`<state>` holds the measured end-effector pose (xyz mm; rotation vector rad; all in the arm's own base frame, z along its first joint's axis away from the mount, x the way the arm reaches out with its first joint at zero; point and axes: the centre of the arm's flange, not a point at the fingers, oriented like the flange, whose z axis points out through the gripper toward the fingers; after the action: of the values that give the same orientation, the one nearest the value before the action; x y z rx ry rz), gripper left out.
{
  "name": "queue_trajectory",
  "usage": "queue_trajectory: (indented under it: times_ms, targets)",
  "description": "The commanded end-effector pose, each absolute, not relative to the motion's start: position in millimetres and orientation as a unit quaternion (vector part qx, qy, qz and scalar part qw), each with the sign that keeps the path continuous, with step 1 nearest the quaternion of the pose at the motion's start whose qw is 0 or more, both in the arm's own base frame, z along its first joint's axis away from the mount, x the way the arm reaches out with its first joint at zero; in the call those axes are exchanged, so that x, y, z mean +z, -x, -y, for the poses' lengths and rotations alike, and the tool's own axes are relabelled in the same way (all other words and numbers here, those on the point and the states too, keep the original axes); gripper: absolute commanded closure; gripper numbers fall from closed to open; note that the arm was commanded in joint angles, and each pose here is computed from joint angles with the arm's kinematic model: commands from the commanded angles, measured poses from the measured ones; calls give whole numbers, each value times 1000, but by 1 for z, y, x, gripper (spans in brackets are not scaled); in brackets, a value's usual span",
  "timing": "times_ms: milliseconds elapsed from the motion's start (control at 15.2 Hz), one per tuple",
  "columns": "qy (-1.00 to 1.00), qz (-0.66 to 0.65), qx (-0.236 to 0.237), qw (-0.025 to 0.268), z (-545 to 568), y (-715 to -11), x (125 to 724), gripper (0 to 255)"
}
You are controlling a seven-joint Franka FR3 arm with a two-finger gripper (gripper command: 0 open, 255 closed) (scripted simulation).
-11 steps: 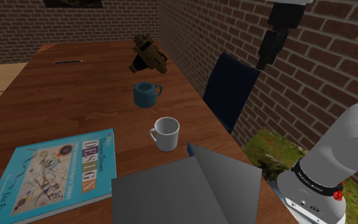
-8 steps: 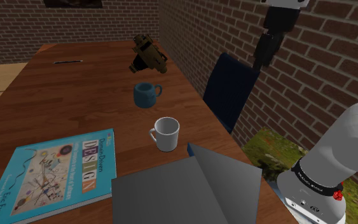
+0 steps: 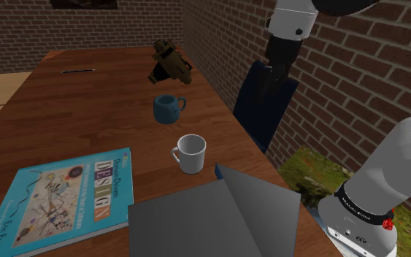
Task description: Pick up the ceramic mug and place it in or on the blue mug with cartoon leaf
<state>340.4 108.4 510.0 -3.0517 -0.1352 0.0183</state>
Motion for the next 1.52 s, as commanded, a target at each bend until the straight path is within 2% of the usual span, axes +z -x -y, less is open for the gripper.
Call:
queue_trajectory:
  times_ms: [0, 924, 1452]
  targets:
    - [998, 43, 2, 43, -130, -350, 495, 0]
    - [999, 33, -20, 38, -265, -423, 396, 0]
    - [999, 33, -20, 38, -268, -424, 356, 0]
